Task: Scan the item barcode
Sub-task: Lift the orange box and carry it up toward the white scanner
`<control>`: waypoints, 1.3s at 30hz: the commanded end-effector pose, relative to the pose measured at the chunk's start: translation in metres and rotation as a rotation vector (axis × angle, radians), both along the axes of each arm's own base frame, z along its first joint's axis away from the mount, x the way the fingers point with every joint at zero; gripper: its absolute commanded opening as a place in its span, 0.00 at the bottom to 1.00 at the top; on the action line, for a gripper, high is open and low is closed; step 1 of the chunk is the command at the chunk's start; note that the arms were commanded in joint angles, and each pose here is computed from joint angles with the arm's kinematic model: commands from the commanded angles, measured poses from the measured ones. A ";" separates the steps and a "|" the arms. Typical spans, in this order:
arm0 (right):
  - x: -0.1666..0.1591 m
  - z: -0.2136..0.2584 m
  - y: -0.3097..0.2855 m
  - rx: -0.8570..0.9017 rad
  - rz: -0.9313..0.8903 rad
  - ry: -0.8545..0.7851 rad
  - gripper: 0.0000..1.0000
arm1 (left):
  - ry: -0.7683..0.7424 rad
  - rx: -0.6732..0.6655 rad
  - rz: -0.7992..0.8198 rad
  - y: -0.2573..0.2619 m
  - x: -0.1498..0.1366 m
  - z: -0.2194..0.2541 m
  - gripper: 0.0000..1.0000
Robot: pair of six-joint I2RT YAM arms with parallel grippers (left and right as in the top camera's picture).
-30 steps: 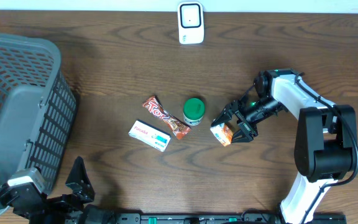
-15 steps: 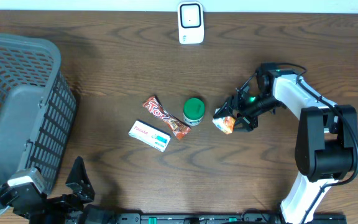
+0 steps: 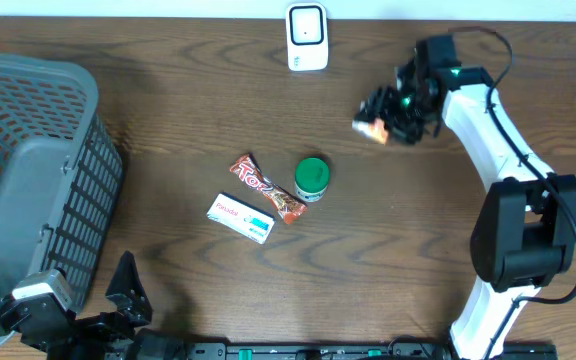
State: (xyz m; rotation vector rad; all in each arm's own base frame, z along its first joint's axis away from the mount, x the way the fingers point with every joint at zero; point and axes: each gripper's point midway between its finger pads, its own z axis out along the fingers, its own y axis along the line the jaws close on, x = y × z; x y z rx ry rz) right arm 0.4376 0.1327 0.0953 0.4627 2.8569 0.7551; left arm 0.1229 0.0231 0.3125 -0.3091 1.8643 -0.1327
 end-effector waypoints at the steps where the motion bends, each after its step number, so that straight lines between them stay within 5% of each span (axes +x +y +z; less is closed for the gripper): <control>1: 0.031 0.008 0.010 -0.149 -0.047 -0.143 0.70 | 0.003 -0.002 -0.005 -0.001 0.000 -0.001 0.97; 12: 0.091 0.054 0.049 -0.315 -0.118 -0.554 0.70 | 0.003 -0.002 -0.005 -0.001 0.000 -0.001 0.97; 14: 0.090 0.054 0.053 -0.312 -0.112 -0.556 0.80 | 0.003 -0.002 -0.005 -0.001 0.000 -0.001 0.97; 16: 0.085 0.049 0.056 -0.312 -0.101 -0.533 0.98 | 0.003 -0.002 -0.005 -0.001 0.000 -0.001 0.97; 21: 0.080 0.015 0.049 -0.313 -0.181 -0.421 0.99 | 0.003 -0.002 -0.005 -0.001 0.000 -0.001 0.97; 29: 0.063 -0.083 0.051 -0.126 -0.625 -0.029 0.99 | 0.003 -0.002 -0.005 -0.001 0.000 -0.001 0.97; 39: 0.081 -0.101 0.063 -0.030 -0.657 0.025 0.99 | 0.003 -0.002 -0.005 -0.001 0.000 -0.001 0.97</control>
